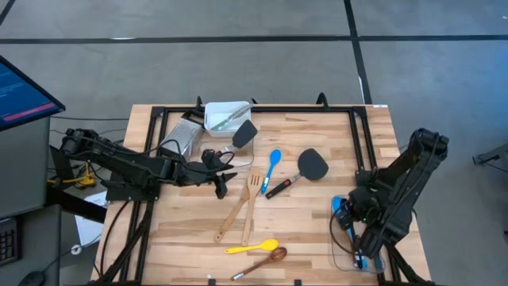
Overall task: Pick & Place Kitchen Items
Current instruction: Put the black slotted spatula into the bottom transparent bin, then put the right wooden slotted spatula into the right transparent bin
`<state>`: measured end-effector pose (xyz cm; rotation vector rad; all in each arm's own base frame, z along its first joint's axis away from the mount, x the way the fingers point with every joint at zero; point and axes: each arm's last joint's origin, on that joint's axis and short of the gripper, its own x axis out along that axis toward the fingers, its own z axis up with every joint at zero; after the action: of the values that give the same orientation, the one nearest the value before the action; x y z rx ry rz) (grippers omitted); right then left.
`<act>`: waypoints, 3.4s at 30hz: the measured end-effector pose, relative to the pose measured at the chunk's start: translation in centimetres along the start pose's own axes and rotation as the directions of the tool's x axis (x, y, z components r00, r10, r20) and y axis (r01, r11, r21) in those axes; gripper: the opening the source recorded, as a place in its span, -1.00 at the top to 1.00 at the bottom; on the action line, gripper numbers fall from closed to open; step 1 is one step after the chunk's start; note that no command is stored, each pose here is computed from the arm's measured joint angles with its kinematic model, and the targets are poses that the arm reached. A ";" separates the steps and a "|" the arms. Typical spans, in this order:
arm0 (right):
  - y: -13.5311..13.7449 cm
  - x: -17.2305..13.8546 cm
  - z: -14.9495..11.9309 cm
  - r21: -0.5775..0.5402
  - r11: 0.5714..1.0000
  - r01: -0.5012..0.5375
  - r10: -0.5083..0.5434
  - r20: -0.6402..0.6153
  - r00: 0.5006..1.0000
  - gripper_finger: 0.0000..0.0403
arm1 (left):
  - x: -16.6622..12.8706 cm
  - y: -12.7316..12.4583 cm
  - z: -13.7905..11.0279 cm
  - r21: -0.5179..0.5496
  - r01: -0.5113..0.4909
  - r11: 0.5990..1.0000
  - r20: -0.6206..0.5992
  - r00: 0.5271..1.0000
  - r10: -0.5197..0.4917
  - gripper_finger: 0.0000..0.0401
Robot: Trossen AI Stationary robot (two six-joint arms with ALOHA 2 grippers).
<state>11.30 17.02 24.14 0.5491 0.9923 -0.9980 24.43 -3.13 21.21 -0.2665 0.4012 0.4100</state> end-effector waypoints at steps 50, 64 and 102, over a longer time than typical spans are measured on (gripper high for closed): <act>2.2 -1.6 9.9 -0.488 0.802 -0.345 0.406 0.021 0.914 0.85 | 0.0 0.0 0.0 0.001 0.000 1.000 -0.001 1.000 0.000 0.31; 3.2 -1.3 12.0 -0.629 0.716 -0.303 0.468 0.111 0.877 1.00 | 0.0 0.0 0.0 0.001 0.000 1.000 -0.001 1.000 0.000 0.31; 5.6 0.0 16.3 -0.804 0.491 -0.335 0.670 0.103 0.735 1.00 | 0.0 0.0 0.0 0.002 0.000 1.000 -0.001 1.000 0.000 0.31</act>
<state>23.25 7.01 31.55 -0.0920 0.6863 -0.0621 24.43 -3.13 21.19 -0.2652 0.4028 0.4097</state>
